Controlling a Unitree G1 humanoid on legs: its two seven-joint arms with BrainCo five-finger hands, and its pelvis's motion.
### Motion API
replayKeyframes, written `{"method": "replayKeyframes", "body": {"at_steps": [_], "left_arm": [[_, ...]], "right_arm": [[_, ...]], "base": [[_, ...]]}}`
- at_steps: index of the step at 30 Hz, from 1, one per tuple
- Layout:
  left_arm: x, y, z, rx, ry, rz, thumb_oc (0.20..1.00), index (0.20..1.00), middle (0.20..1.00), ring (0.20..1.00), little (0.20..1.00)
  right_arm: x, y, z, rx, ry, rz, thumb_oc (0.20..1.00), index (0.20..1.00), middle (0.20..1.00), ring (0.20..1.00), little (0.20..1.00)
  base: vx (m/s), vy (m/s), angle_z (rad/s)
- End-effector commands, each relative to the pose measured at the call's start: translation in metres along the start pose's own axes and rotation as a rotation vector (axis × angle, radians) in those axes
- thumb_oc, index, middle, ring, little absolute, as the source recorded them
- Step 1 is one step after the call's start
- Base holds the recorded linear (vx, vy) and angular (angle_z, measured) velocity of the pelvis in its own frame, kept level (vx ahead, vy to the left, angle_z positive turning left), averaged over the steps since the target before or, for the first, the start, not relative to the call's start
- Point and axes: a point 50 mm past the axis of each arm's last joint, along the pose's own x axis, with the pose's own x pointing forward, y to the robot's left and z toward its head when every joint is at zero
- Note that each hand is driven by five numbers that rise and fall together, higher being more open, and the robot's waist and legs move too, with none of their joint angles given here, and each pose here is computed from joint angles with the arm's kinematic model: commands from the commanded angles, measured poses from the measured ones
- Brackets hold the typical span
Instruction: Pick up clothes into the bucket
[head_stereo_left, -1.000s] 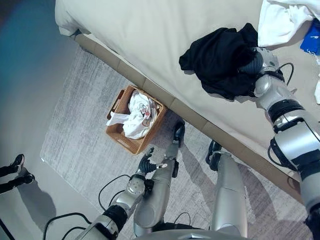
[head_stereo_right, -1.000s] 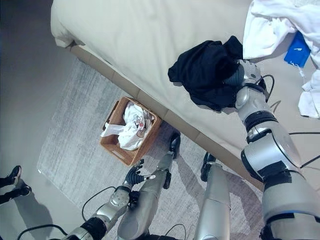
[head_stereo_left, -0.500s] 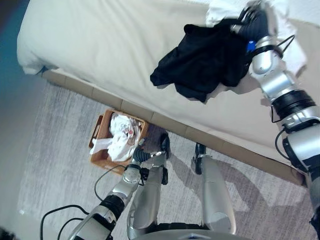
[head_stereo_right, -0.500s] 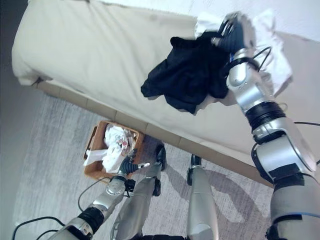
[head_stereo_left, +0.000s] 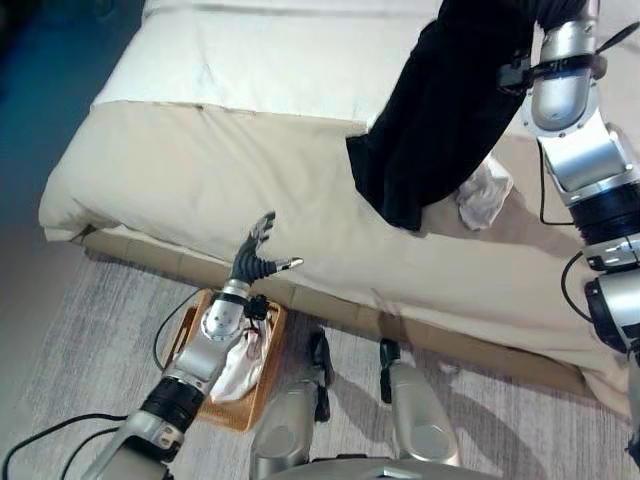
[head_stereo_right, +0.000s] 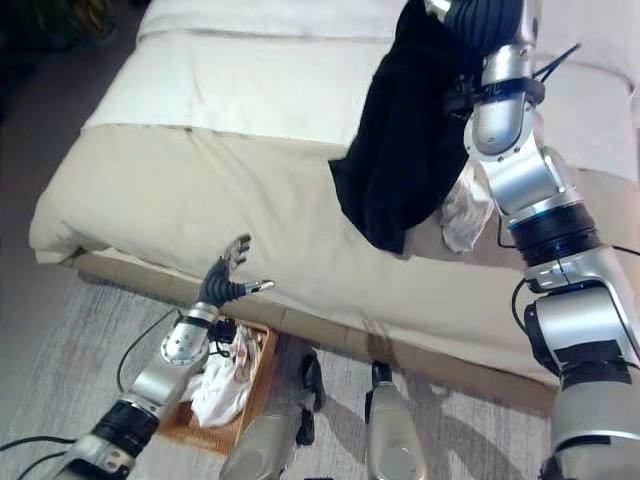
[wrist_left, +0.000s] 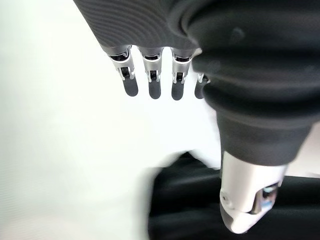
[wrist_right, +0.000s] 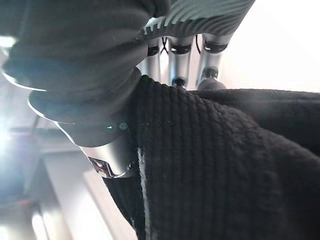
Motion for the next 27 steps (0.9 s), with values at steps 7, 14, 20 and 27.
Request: {"method": "replayKeyframes", "body": {"at_steps": [7,14,20,27], "left_arm": [[0.036,-0.010,0.059,-0.008,-0.221,-0.178,1.000,1.000,1.000,1.000,1.000],[0.070,-0.043,0.072,0.031,-0.215,-0.314,1.000,1.000,1.000,1.000,1.000],[0.080,-0.062,0.062,0.055,-0.159,-0.324,1.000,1.000,1.000,1.000,1.000],[0.080,-0.090,0.060,-0.020,-0.120,-0.423,1.000,1.000,1.000,1.000,1.000]], "right_arm": [[-0.008,0.009,0.001,0.040,-0.014,0.267,0.200,0.200,0.200,0.200,0.200],[-0.020,0.034,0.014,0.136,-0.041,0.437,0.200,0.200,0.200,0.200,0.200],[-0.031,0.037,0.041,0.240,-0.156,0.479,0.200,0.200,0.200,0.200,0.200],[-0.041,0.043,0.070,0.362,-0.263,0.525,0.200,0.200,0.200,0.200,0.200]], "base": [[0.09,-0.015,0.05],[0.06,0.002,-0.01],[0.02,0.003,0.07],[0.00,0.001,0.01]]}}
